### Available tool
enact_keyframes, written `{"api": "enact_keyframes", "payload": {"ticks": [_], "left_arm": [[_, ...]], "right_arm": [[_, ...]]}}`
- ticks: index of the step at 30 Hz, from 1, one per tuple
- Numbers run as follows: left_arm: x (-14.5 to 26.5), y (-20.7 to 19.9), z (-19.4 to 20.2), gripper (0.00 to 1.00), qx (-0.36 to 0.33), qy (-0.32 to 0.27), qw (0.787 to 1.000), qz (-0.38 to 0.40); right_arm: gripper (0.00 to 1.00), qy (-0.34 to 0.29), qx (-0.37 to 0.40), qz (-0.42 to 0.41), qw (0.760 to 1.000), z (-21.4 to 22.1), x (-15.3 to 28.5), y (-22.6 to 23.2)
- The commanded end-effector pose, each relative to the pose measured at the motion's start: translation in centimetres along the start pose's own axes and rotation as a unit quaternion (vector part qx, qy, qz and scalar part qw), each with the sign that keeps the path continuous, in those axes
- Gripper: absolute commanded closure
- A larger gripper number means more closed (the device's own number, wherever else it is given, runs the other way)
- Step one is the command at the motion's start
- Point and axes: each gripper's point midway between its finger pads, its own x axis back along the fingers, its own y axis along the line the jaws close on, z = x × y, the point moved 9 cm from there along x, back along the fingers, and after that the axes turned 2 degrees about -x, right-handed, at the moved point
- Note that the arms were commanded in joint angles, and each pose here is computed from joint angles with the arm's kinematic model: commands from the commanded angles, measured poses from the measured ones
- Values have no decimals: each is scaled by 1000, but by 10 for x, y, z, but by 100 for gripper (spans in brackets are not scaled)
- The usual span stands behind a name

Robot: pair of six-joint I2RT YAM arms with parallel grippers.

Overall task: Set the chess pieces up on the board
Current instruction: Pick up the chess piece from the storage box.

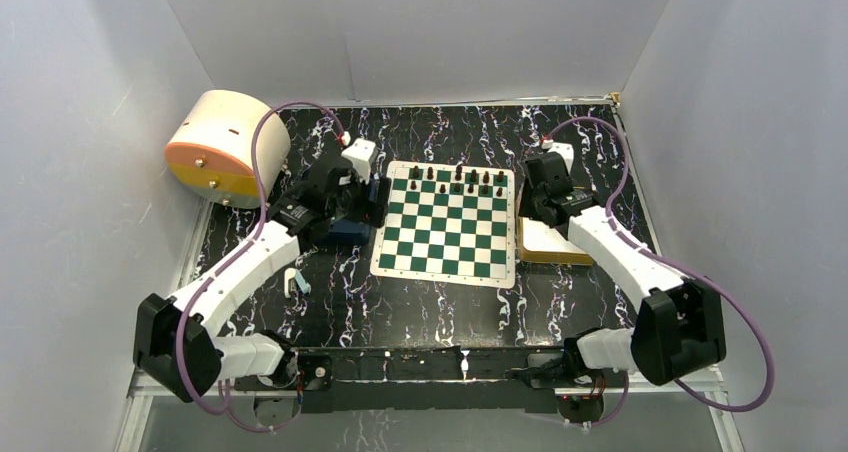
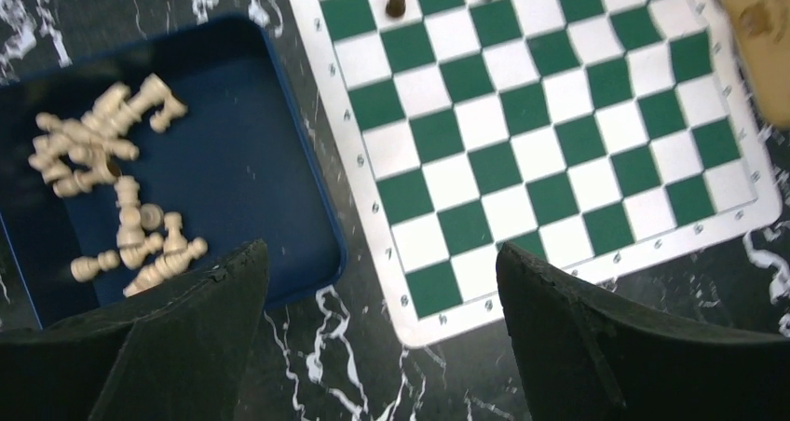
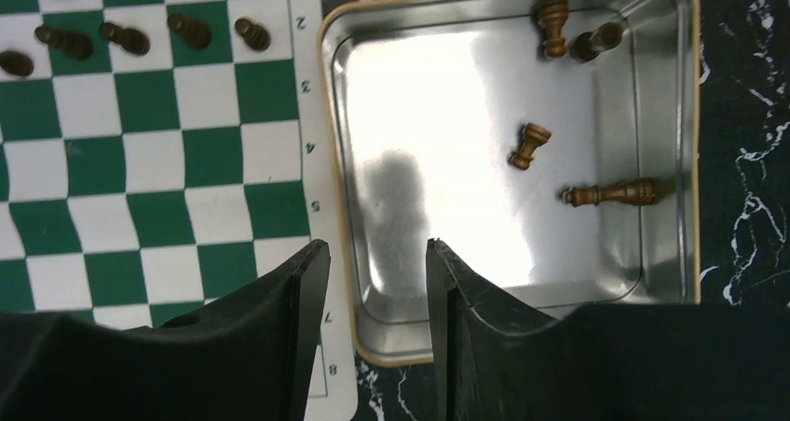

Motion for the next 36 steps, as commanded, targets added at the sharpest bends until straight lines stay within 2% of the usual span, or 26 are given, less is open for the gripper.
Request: {"api": "enact_keyframes", "payload": {"ticks": [1,9,16,36], "left_arm": [[11,5,23,11,-12,9,1000,-8],[20,14,50,11,-17,2,999,-39],[26,18,52,10,-23,-5,998,-55],[27,20,50,10,-30,-9,997,-66]], "right_arm": [[49,-64,-15,48,997,-26,-21,-11],[49,-87,-34,119,988,-45,-59,-50],[57,-95,-94,141,981,-67,-87,-74],[60,-61,-129,162,976,-50,-128,-97]]}}
